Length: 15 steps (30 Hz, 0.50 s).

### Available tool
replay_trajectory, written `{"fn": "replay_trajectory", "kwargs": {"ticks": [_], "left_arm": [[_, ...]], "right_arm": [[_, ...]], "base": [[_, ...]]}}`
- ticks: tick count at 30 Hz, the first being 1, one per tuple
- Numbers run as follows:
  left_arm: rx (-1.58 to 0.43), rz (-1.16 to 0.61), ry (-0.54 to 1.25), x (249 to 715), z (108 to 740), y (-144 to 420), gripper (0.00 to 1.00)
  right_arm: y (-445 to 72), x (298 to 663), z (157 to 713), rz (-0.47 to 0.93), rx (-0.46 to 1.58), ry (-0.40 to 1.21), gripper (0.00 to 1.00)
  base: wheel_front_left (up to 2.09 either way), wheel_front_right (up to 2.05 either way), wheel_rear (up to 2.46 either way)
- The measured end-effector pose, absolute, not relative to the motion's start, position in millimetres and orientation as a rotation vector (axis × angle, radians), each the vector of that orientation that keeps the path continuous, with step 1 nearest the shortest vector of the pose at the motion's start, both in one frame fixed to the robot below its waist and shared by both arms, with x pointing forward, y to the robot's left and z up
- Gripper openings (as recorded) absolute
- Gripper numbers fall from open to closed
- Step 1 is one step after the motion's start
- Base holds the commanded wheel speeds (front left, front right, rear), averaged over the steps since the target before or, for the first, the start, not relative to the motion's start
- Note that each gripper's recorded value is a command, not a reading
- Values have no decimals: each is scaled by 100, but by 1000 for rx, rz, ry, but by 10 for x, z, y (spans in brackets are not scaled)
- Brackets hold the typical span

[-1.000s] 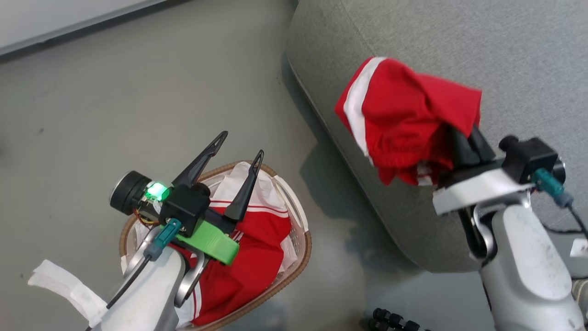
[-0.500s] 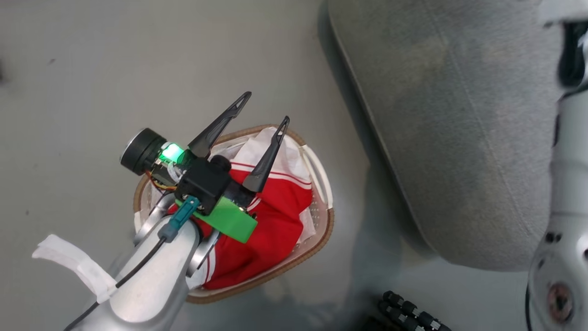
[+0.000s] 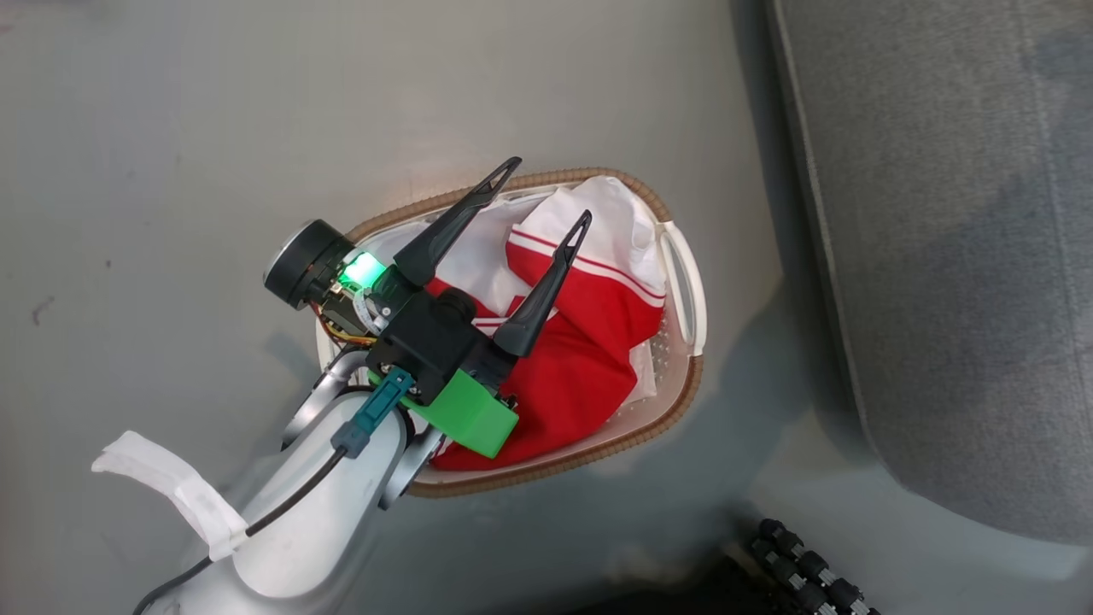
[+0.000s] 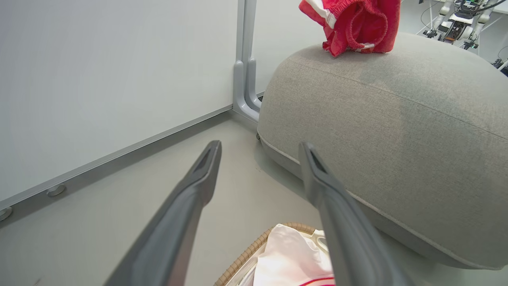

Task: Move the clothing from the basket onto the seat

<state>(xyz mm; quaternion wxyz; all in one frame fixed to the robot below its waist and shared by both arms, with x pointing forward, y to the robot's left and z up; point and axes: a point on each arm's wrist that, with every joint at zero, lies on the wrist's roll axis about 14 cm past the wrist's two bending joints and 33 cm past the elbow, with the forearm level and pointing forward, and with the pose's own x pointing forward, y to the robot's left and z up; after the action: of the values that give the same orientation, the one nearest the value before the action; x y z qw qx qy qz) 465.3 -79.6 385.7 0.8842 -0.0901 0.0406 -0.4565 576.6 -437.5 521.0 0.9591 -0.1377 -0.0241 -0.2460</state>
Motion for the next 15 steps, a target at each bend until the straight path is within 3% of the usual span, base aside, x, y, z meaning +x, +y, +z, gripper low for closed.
{"fn": "replay_trajectory", "kwargs": {"ticks": [9, 11, 12, 13, 14, 15], "left_arm": [[-181, -917, 144, 4656, 3583, -657, 100], [-177, -926, 148, 4641, 3573, -672, 100], [-176, -930, 147, 4636, 3579, -680, 100], [-175, -931, 147, 4636, 3586, -684, 100], [-176, -932, 146, 4635, 3593, -687, 100], [-174, -930, 145, 4643, 3600, -681, 100]], "right_arm": [[-4438, 5585, 4451, -540, -250, 112, 2], [-4435, 5527, 4405, -545, -245, 124, 18], [-4434, 5503, 4402, -548, -242, 124, 44], [-4414, 5494, 4408, -545, -238, 120, 93], [-4397, 5484, 4415, -544, -233, 115, 100], [-4376, 5465, 4414, -542, -229, 114, 100]], "base": [[0, 0, 0], [0, 0, 0], [0, 0, 0], [0, 0, 0], [0, 0, 0], [0, 0, 0]]}}
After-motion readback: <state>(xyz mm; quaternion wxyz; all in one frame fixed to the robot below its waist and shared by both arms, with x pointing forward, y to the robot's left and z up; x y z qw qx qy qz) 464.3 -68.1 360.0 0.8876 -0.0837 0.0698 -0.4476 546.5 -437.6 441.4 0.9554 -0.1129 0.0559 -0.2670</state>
